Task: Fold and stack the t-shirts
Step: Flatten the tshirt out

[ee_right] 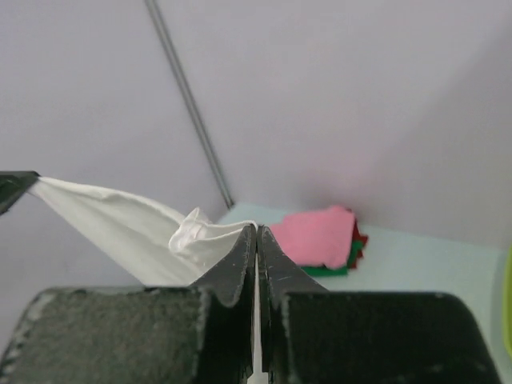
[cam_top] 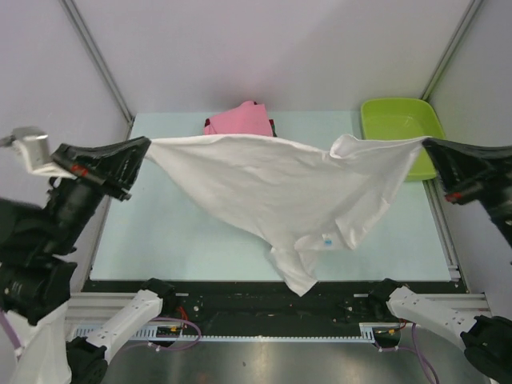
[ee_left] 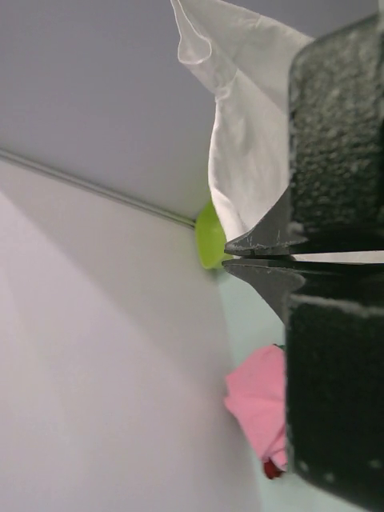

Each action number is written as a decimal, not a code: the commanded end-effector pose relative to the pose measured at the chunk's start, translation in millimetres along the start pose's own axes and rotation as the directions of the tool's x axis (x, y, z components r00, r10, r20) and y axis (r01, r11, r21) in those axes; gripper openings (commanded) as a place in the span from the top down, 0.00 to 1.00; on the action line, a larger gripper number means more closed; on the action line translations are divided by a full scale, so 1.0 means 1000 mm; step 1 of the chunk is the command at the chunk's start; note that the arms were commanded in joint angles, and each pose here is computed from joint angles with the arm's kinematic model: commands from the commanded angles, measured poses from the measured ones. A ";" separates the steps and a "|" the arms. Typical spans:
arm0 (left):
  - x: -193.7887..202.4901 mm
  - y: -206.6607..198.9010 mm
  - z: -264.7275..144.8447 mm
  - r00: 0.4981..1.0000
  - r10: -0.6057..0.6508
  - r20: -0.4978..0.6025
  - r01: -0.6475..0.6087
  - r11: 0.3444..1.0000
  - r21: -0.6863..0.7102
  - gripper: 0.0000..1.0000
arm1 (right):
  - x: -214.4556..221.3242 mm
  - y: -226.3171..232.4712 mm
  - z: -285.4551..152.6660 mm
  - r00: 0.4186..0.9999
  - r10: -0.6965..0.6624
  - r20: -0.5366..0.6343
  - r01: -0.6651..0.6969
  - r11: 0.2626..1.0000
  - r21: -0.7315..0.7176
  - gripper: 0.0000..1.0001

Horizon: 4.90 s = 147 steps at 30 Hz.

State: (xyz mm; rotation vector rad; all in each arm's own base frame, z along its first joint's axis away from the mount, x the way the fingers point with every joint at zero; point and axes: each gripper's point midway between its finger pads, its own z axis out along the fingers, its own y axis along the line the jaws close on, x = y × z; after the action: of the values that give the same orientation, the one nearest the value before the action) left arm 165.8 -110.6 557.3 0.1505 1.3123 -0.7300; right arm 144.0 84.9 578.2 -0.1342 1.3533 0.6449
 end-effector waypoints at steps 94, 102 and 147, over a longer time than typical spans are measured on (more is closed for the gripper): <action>0.343 0.398 0.147 0.809 -0.464 -0.362 0.020 0.636 -0.771 1.00 | 0.350 -0.320 0.359 0.886 0.084 -0.456 0.163 0.864 0.476 1.00; 0.352 0.406 0.152 0.798 -0.472 -0.375 0.013 0.636 -0.772 1.00 | 0.382 -0.330 0.358 0.859 0.109 -0.500 0.168 0.863 0.476 1.00; 0.420 0.225 -0.075 0.587 -0.564 -0.581 -0.263 0.546 -0.796 0.14 | 0.371 -0.049 0.109 0.784 0.015 -0.620 0.190 0.946 0.263 0.02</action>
State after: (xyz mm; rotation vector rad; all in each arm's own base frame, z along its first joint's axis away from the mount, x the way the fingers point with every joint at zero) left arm 278.3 -83.8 101.1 -0.4426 2.4718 -0.1466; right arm 298.7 237.4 232.3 -0.2518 2.1081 0.2740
